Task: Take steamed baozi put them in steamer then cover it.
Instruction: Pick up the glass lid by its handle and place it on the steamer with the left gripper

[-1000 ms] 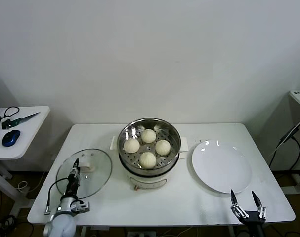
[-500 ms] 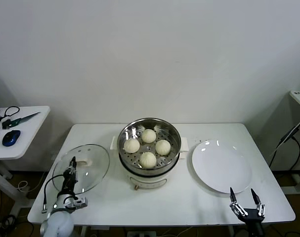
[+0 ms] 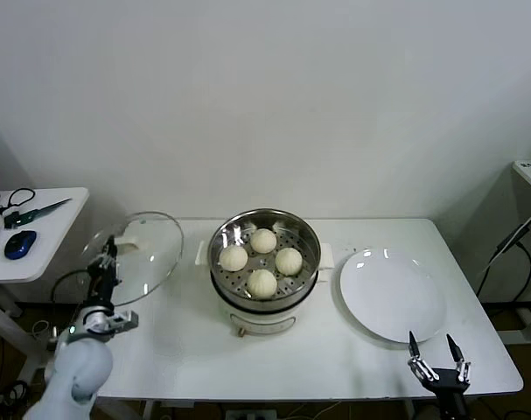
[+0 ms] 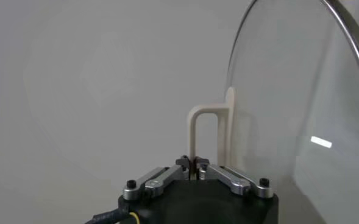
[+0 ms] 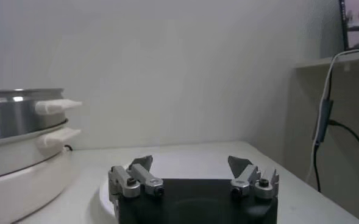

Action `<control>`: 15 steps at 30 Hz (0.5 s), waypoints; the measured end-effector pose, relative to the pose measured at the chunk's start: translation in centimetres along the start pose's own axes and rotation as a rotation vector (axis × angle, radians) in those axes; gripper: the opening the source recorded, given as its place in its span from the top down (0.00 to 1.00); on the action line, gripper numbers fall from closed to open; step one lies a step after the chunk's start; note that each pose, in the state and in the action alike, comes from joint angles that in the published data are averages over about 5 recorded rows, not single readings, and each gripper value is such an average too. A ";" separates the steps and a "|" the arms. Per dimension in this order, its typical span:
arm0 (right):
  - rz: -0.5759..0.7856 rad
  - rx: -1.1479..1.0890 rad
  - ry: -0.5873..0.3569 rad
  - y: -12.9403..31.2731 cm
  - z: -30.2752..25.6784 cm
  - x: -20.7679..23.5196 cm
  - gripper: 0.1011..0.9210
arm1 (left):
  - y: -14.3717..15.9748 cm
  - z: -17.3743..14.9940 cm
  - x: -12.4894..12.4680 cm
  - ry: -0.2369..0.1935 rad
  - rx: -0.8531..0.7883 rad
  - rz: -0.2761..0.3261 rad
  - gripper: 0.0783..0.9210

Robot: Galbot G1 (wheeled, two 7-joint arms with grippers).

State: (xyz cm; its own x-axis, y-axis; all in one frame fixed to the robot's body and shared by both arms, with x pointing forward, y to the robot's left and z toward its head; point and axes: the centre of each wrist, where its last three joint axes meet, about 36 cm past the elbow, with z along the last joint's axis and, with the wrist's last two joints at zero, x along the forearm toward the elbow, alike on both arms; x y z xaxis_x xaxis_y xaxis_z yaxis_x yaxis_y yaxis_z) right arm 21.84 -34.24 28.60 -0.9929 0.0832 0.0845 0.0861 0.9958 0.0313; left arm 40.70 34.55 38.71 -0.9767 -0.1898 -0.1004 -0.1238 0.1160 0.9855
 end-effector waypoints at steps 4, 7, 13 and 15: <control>0.008 0.013 0.000 0.0 0.1 -0.3 0.12 | 3.3 -3.1 -0.2 -0.022 0.009 -0.014 0.93; 0.011 0.022 -0.004 0.1 0.3 -0.5 0.12 | 4.8 -6.2 0.2 -0.043 0.013 -0.011 0.93; 0.012 0.031 -0.020 0.1 0.7 -1.1 0.12 | 5.5 -13.1 1.9 -0.088 0.008 0.035 0.93; 0.014 0.033 -0.026 0.0 0.8 -1.3 0.12 | 5.4 -15.3 2.7 -0.105 0.006 0.054 0.93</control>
State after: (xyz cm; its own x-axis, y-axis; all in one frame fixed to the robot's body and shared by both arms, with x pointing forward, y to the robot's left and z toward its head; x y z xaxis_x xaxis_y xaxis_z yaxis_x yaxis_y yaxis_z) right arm 23.09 -34.30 27.68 -0.9935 0.0976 0.0589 0.0976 0.9952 -0.0021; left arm 40.07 19.71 45.88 -0.9950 -0.0795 -0.0612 -0.0711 0.1293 0.9891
